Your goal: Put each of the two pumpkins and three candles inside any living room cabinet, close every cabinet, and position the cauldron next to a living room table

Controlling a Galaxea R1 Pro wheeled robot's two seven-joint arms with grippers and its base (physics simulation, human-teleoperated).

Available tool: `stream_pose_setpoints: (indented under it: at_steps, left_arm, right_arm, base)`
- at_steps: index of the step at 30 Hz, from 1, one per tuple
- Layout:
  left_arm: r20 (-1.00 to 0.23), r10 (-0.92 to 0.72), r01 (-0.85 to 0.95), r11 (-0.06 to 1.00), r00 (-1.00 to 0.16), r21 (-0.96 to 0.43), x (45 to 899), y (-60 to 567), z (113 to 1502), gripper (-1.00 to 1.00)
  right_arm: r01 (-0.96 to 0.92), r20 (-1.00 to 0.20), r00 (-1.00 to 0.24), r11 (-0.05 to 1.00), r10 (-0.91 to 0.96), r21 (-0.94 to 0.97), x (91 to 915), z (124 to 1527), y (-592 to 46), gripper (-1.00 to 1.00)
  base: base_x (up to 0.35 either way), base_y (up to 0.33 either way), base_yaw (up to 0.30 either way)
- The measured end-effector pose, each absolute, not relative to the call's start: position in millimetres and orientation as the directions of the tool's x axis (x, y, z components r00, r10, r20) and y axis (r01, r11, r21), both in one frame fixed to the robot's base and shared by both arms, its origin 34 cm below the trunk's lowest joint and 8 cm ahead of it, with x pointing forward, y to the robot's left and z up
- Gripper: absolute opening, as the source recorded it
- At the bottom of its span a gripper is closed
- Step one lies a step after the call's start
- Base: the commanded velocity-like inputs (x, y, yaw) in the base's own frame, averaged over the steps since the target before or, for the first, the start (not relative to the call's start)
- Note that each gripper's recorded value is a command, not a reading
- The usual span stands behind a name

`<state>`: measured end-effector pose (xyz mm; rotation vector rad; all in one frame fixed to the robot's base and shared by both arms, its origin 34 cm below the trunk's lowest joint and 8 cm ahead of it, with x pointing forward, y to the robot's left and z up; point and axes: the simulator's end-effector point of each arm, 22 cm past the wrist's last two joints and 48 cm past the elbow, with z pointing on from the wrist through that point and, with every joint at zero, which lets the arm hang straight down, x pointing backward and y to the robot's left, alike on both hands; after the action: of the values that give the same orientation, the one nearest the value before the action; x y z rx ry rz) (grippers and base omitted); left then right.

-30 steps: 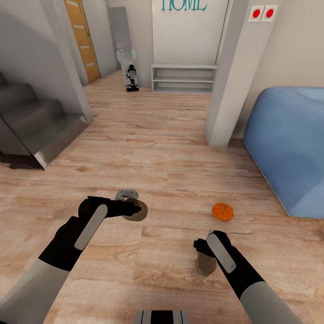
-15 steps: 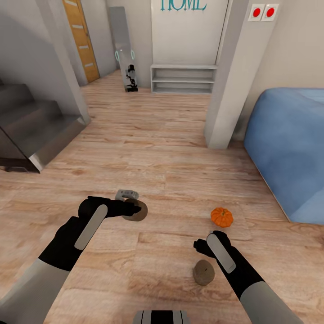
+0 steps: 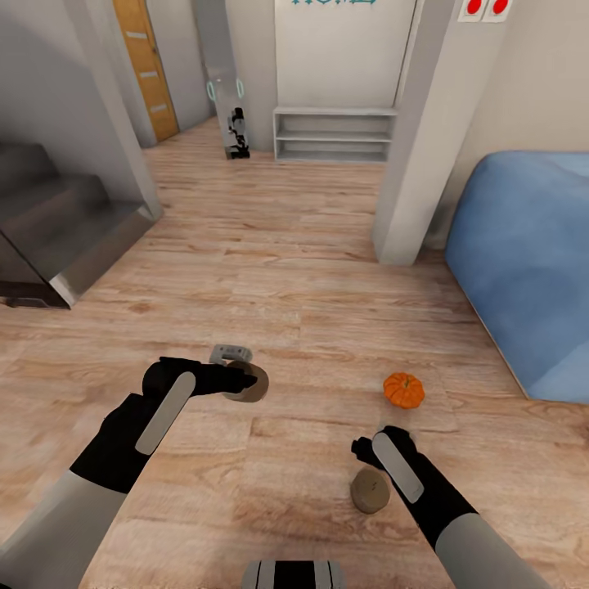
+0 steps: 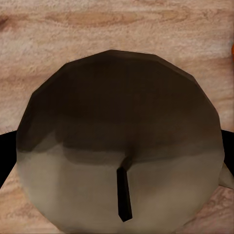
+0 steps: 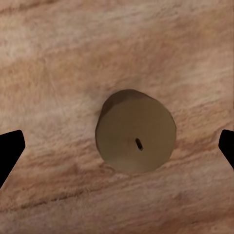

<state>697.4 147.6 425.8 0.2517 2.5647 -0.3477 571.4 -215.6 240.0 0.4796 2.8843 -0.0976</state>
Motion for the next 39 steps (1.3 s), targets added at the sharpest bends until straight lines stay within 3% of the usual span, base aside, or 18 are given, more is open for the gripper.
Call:
stream_pose_setpoints:
  at_steps: [21, 39]
  left_arm:
    - [-0.459, 0.109, 0.229, 0.950, -0.882, -0.214, 688.9, 147.8, 371.5, -1.00]
    - [-0.439, 0.111, 0.225, 0.950, -0.892, -0.217, 685.5, 147.7, 356.2, -1.00]
  right_arm:
    - [0.317, -0.136, -0.941, 0.948, 0.310, -0.036, 545.0, 187.5, -212.7, 1.00]
    - [0.312, -0.166, -0.940, 0.949, 0.299, -0.054, 542.9, 174.7, -213.1, 1.00]
  base:
    - [0.000, 0.000, 0.000]
    - [0.004, -0.001, 0.000]
